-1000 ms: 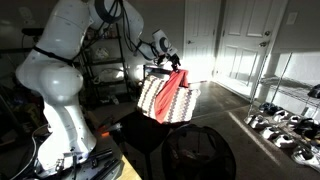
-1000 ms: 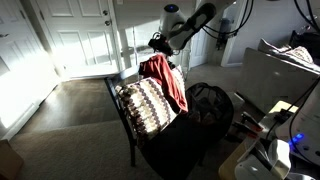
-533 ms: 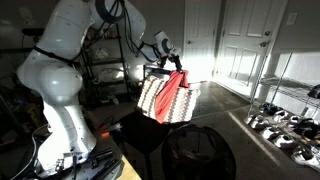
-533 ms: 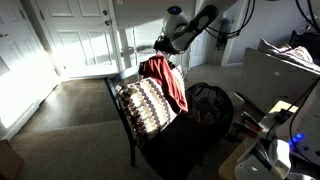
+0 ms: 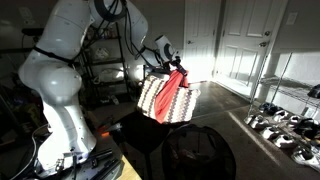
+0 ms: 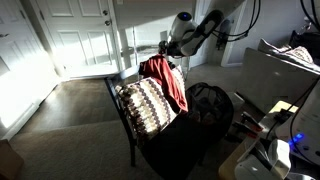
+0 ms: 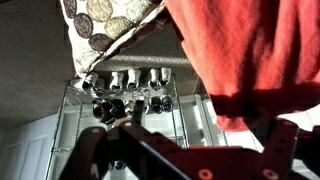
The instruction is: Put the red shirt in the laundry basket
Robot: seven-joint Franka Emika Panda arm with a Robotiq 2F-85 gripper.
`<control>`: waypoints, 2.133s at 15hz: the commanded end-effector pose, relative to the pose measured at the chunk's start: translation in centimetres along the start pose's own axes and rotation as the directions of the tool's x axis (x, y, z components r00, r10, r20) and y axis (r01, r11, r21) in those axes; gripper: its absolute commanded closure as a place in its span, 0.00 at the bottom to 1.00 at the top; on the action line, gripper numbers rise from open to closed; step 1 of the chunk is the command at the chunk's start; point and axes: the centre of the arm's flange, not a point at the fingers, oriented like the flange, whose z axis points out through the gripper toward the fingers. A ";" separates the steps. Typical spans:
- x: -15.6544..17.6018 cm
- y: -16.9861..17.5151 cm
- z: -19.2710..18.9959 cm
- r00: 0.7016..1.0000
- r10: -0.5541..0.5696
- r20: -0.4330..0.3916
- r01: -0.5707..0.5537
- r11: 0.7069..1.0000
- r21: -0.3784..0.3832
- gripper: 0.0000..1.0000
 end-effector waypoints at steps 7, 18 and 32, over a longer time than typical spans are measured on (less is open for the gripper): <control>0.1 2.2 -0.7 0.979 -0.193 0.067 0.181 0.971 0.157 0.00; -0.3 2.1 0.0 0.962 -0.251 0.103 0.212 0.933 0.291 0.00; -0.4 0.9 1.5 0.960 -0.255 0.115 0.213 0.932 0.294 0.58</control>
